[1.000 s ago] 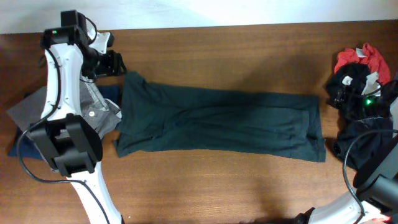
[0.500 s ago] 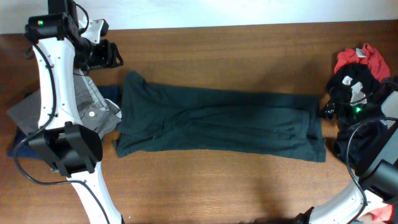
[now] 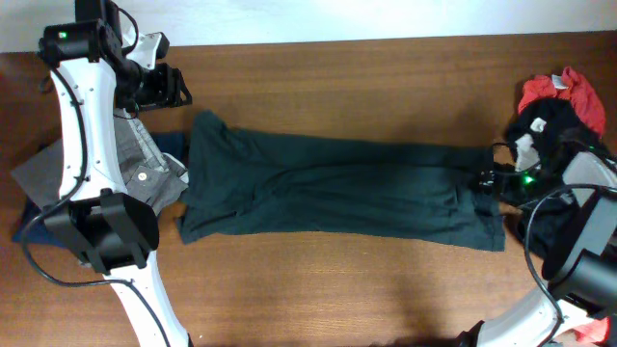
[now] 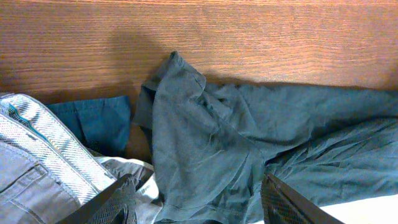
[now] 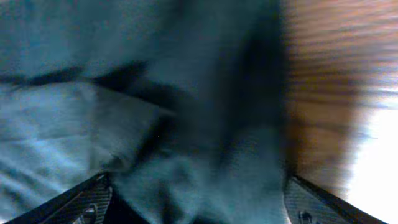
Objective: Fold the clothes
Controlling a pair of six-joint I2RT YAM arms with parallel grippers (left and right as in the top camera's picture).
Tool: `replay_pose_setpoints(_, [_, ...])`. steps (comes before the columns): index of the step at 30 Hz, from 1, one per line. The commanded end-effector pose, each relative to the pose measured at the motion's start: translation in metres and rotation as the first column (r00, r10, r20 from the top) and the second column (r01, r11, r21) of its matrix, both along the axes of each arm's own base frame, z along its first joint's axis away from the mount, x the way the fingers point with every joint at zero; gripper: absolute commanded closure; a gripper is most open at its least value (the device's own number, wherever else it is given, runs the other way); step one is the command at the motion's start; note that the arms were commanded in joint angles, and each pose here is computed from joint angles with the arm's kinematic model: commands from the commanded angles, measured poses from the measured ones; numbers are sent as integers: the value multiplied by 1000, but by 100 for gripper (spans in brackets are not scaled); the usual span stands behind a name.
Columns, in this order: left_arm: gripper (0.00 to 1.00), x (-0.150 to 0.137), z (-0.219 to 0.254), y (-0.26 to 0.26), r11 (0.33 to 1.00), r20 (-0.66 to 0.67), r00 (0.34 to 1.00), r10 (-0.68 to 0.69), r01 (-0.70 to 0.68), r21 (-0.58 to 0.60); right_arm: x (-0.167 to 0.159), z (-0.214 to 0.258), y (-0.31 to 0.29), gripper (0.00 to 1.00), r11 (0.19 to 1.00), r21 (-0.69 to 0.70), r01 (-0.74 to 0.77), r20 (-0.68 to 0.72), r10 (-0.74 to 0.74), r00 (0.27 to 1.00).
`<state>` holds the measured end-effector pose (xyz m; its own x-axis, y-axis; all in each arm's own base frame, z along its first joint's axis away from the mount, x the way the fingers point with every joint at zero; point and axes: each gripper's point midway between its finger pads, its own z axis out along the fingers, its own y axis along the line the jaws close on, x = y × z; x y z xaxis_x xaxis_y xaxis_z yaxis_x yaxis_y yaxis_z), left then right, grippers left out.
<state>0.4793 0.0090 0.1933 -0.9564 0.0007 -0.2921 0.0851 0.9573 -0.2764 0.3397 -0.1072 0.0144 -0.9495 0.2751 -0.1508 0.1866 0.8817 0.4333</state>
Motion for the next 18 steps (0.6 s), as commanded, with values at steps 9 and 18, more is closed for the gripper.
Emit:
replay_pose_setpoints(9, [36, 2, 6, -2, 1000, 21, 1000, -12, 12, -9, -22, -23, 39, 73, 991, 117, -62, -97, 74, 993])
replay_pose_setpoints(18, [37, -10, 14, -6, 999, -10, 1000, -16, 15, -30, 16, 43, 23, 96, 991, 118, -55, -11, 57, 998])
